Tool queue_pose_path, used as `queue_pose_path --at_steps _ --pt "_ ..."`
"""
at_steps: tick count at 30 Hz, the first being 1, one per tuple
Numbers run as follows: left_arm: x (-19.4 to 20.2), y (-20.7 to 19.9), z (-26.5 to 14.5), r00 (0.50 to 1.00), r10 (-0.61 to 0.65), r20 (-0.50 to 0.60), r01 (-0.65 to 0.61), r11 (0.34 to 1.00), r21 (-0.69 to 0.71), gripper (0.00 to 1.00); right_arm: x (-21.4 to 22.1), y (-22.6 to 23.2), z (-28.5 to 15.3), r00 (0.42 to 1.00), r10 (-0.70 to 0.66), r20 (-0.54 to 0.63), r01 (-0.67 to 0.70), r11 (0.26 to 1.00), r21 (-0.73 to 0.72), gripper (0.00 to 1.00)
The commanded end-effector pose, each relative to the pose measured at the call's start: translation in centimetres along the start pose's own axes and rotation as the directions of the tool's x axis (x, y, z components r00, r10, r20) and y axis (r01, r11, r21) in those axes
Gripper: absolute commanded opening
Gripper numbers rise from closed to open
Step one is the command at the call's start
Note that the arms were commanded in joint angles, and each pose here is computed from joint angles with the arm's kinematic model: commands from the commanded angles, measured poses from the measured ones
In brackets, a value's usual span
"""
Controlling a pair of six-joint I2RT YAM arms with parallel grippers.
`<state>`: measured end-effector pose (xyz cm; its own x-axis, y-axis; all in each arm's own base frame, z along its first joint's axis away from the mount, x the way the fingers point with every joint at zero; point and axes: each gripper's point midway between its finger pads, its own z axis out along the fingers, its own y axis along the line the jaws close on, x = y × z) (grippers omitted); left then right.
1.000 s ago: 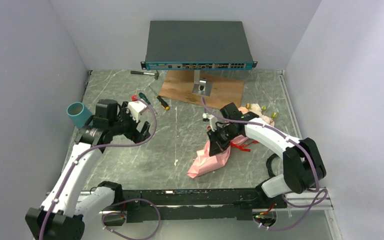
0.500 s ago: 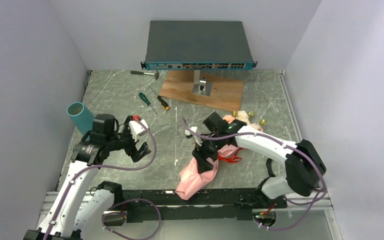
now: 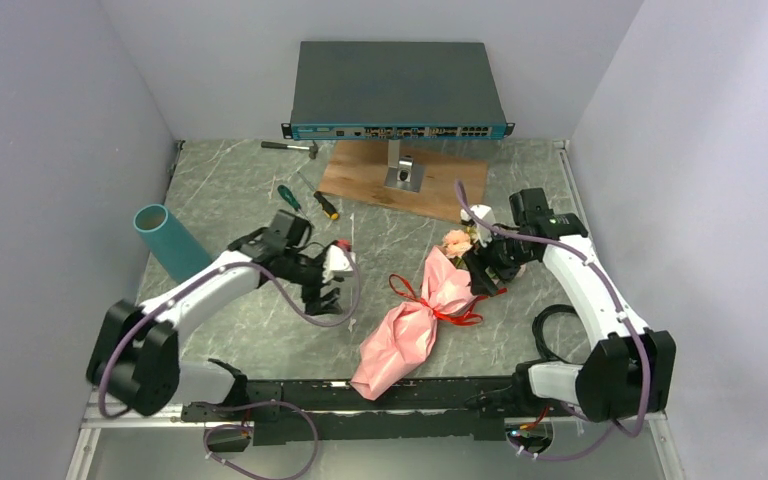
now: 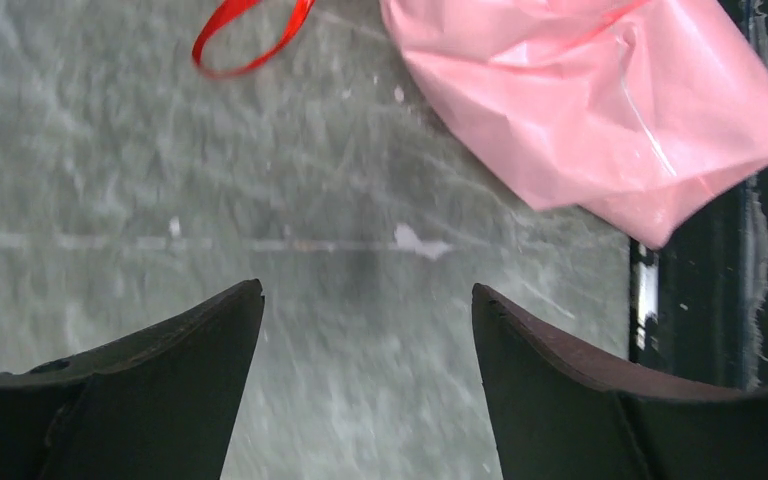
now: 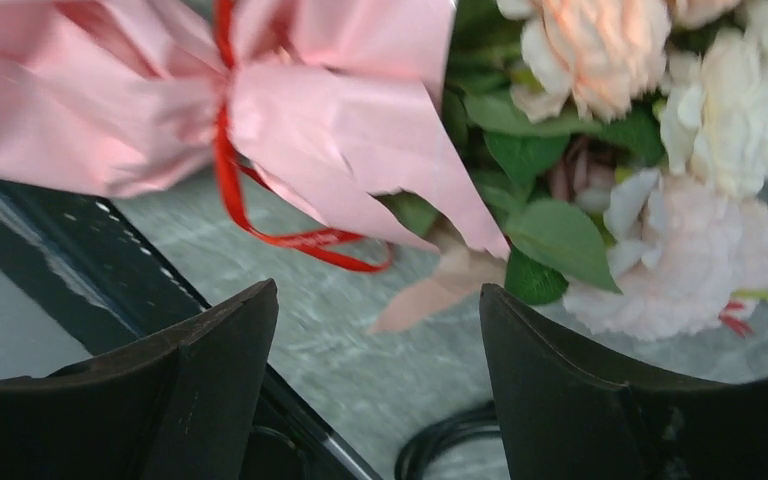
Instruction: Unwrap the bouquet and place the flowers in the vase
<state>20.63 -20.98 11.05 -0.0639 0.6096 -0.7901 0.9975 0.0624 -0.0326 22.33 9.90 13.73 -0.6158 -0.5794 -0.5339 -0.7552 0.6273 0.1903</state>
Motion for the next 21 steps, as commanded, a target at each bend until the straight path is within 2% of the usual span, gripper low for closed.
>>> queue_pose_path --at_steps 1,4,9,14,18,21 --pt "-4.2 2.4 4.0 0.971 0.235 0.051 -0.235 0.972 0.006 0.8 4.0 -3.4 0.9 0.984 -0.046 -0.169 0.066 0.992 0.11 0.75" --pt "-4.0 1.5 7.7 0.95 0.311 0.015 -0.311 0.948 0.073 0.73 5.0 -5.1 2.2 0.977 -0.057 -0.204 0.088 0.985 0.149 0.73" --pt "-3.3 -2.2 11.4 0.918 0.398 -0.005 -0.39 0.903 0.181 0.65 4.5 -5.5 4.6 0.98 -0.077 -0.181 0.092 0.993 0.08 0.69" --pt "-2.3 -7.3 12.1 0.878 0.479 -0.002 -0.461 0.845 0.27 0.59 1.8 -5.0 6.9 0.985 -0.121 -0.123 0.125 0.992 0.027 0.68" --pt "-1.9 -9.1 11.8 0.898 0.44 -0.019 -0.417 0.863 0.286 0.59 -1.5 -2.6 9.6 0.965 -0.248 -0.079 0.248 0.969 -0.008 0.69" --pt "-1.9 -9.4 11.2 0.906 0.423 -0.029 -0.398 0.872 0.286 0.59 -3.7 -1.5 10.4 0.96 -0.278 -0.037 0.277 0.96 -0.027 0.69"
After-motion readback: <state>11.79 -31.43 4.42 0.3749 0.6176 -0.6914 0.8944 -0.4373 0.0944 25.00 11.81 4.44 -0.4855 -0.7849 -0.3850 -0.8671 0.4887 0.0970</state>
